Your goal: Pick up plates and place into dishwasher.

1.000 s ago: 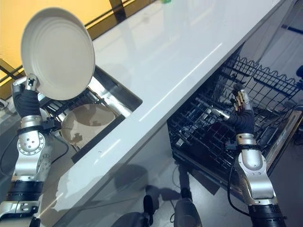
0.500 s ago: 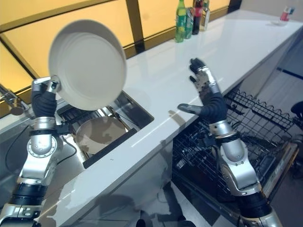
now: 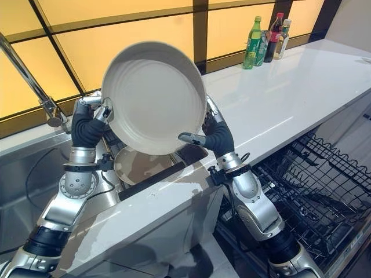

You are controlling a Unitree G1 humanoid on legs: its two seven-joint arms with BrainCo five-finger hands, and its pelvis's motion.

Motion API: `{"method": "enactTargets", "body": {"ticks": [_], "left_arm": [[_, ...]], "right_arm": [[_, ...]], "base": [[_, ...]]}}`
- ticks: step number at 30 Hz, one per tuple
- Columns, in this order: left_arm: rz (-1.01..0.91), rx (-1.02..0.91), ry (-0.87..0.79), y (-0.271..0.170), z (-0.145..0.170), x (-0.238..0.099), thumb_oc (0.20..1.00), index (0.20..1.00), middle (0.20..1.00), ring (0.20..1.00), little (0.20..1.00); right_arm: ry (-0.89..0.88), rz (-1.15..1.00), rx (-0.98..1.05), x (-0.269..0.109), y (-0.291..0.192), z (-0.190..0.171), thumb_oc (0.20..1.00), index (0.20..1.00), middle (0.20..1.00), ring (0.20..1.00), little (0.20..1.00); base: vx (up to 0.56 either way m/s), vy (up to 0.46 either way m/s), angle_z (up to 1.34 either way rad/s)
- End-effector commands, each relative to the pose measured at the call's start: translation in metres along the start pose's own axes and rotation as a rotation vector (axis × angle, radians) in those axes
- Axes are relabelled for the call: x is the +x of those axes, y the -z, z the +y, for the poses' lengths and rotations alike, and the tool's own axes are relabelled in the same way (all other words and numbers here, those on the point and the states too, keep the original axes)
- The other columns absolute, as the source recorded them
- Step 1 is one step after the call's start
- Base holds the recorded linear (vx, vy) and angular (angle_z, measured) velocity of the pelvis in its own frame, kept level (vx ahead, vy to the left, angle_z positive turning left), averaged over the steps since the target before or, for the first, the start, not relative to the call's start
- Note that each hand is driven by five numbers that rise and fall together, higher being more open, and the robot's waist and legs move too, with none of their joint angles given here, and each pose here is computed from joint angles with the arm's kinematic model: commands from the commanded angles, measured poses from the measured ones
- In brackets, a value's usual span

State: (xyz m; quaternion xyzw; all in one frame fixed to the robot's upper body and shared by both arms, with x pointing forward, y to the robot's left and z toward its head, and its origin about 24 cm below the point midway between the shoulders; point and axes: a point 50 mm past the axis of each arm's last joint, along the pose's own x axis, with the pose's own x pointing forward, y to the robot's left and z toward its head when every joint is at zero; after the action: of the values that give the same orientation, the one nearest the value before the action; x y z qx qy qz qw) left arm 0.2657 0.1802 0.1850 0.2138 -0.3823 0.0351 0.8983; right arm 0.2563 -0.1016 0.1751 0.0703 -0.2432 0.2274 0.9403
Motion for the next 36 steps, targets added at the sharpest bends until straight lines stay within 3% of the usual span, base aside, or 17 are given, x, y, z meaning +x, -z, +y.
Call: {"method": "enactTargets", "body": {"ticks": [1, 17, 18, 19, 20, 21, 36], "left_arm": [[-0.158, -0.01, -0.005, -0.023, -0.003, 0.018, 0.2, 0.2, 0.2, 0.2, 0.2], [-0.219, -0.015, 0.041, -0.032, -0.011, 0.017, 0.2, 0.2, 0.2, 0.2, 0.2], [-0.21, -0.022, 0.068, -0.031, -0.013, 0.016, 0.2, 0.2, 0.2, 0.2, 0.2], [-0.213, -0.018, 0.09, -0.031, -0.015, 0.015, 0.2, 0.2, 0.2, 0.2, 0.2], [-0.213, -0.015, 0.111, -0.031, -0.016, 0.014, 0.2, 0.2, 0.2, 0.2, 0.2], [-0.206, -0.016, 0.131, -0.03, -0.017, 0.013, 0.2, 0.2, 0.2, 0.2, 0.2], [-0.169, -0.045, 0.269, -0.026, -0.018, 0.007, 0.2, 0.2, 0.2, 0.2, 0.2]], "right_arm": [[-0.017, -0.122, 0.044, 0.014, -0.024, 0.009, 1.0, 1.0, 1.0, 1.0, 1.0], [-0.072, -0.047, 0.208, 0.022, -0.016, 0.019, 1.0, 1.0, 1.0, 1.0, 1.0], [-0.069, -0.048, 0.209, 0.022, -0.016, 0.019, 0.862, 0.862, 0.862, 0.862, 0.862], [-0.063, -0.051, 0.212, 0.022, -0.016, 0.019, 0.592, 0.592, 0.592, 0.592, 0.592], [-0.056, -0.054, 0.215, 0.023, -0.017, 0.018, 0.442, 0.442, 0.442, 0.442, 0.442], [-0.052, -0.058, 0.218, 0.023, -0.018, 0.017, 0.2, 0.2, 0.2, 0.2, 0.2], [-0.034, -0.058, 0.197, 0.02, -0.018, 0.008, 0.2, 0.2, 0.2, 0.2, 0.2]], "base": [[-0.01, 0.006, 0.06], [0.0, 0.002, 0.03], [0.0, 0.0, 0.0], [0.02, -0.032, 0.01], [0.0, 0.0, 0.0], [0.0, 0.0, 0.0], [0.0, 0.0, 0.0]]}}
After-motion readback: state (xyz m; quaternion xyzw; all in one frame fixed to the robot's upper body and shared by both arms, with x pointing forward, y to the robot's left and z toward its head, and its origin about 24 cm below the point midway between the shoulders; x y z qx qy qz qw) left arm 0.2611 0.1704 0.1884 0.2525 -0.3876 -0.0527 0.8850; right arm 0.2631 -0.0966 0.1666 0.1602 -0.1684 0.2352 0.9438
